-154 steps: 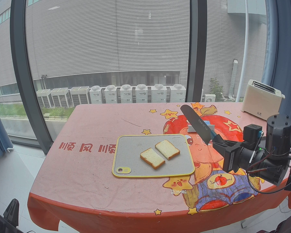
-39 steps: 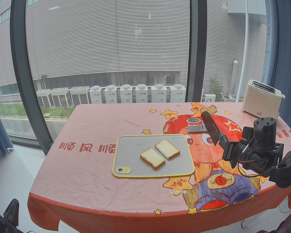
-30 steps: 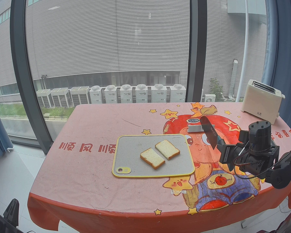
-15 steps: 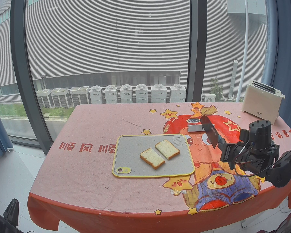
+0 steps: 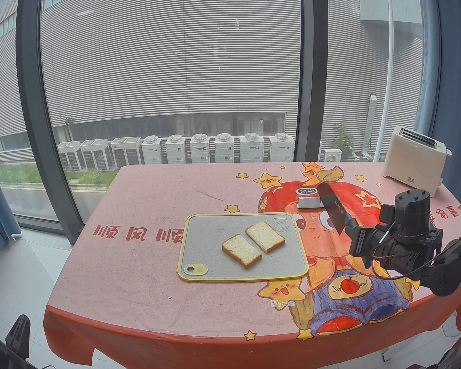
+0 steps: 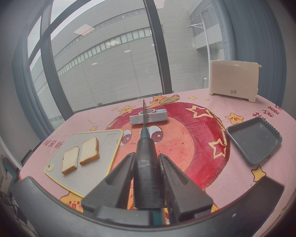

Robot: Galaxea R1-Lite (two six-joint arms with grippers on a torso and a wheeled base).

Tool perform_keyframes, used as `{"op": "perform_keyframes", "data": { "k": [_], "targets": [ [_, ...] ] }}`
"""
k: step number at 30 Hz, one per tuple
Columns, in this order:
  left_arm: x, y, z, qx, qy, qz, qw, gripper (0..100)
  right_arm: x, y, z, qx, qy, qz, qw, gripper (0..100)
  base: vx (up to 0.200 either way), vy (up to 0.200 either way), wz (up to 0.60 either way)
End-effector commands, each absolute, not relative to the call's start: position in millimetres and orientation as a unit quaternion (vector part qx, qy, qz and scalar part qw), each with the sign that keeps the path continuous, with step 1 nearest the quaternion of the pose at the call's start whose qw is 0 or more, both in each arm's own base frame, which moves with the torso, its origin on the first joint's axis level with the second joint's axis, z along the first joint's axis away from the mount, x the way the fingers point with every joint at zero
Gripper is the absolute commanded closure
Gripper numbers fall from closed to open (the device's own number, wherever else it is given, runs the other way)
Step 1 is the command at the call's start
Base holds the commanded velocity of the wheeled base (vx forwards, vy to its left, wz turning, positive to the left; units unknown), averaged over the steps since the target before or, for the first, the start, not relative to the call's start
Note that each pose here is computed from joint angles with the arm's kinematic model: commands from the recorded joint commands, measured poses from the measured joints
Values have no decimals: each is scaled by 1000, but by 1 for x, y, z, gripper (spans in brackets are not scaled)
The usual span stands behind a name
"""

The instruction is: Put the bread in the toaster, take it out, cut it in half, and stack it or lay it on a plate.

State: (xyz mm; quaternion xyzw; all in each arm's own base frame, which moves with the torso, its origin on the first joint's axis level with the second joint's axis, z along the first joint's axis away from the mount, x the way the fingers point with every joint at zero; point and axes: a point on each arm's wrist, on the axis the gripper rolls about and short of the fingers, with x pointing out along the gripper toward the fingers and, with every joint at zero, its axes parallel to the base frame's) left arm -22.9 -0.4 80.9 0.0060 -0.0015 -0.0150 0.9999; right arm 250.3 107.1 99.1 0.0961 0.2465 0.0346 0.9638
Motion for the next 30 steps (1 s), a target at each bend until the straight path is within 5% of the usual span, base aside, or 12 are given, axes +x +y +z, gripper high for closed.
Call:
{"op": "perform_keyframes", "data": {
  "k": [1, 30],
  "targets": [
    [-23, 0, 76, 6, -1, -15, 1000, 100, 251, 107, 100, 97, 245, 35, 964, 100, 0, 0, 0],
    [-23, 0, 76, 6, -1, -15, 1000, 100, 251, 108, 101, 98, 243, 35, 964, 100, 0, 0, 0]
  ]
}}
